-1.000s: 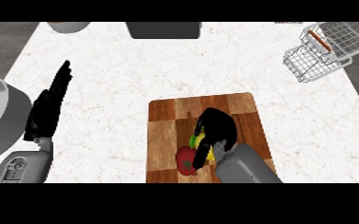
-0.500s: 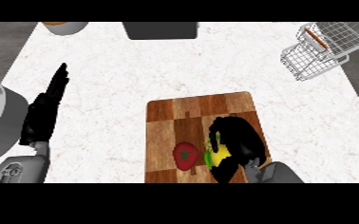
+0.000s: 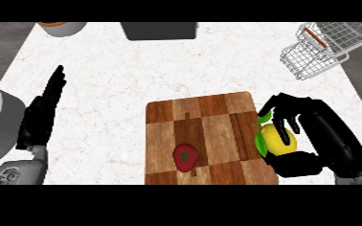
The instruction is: Pick the lemon from the cutting board and place it in the tiered basket
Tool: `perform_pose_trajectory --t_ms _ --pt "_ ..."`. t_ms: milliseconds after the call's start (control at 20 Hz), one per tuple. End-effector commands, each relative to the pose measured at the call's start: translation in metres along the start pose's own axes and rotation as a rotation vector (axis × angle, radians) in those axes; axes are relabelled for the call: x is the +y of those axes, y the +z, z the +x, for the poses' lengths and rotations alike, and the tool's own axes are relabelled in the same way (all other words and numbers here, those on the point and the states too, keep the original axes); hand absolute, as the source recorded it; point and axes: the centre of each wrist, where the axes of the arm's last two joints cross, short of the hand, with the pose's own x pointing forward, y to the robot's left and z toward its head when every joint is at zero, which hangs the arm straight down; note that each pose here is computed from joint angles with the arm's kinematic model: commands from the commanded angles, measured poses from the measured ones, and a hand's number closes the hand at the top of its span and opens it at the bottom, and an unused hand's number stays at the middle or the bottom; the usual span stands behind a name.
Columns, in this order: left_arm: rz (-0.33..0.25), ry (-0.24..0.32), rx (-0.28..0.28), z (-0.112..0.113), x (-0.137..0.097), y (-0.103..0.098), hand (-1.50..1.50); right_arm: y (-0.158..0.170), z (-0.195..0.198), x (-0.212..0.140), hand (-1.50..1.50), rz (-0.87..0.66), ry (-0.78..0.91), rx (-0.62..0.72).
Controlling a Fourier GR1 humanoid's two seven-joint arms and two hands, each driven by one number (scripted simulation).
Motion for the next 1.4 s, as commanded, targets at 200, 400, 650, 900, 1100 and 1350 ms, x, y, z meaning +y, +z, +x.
perform_pose_trajectory --t_ms 200,400,650,900,1100,1350 --pt "-0.023 -0.007 -0.011 0.001 0.002 -0.009 0.0 0.023 0.003 -0.114 1.5 -0.249 0.056 -0.064" --pt "-0.037 -0.005 -0.015 -0.006 -0.003 -0.008 0.0 0.011 0.009 -0.148 1.5 -0.283 0.177 -0.019" --pt "-0.039 0.003 -0.017 0.008 -0.003 -0.014 0.0 -0.03 -0.037 -0.156 1.5 -0.21 0.07 -0.007" --pt "-0.04 0.012 -0.027 0.007 -0.03 -0.009 0.0 -0.053 -0.049 -0.171 1.5 -0.22 0.145 -0.032" --pt "-0.065 0.01 -0.024 0.007 -0.018 -0.013 0.0 -0.06 -0.066 -0.2 1.5 -0.28 0.308 -0.007" --pt "-0.058 0.005 -0.038 0.008 -0.006 -0.004 0.0 -0.071 -0.078 -0.195 1.5 -0.33 0.574 0.085"
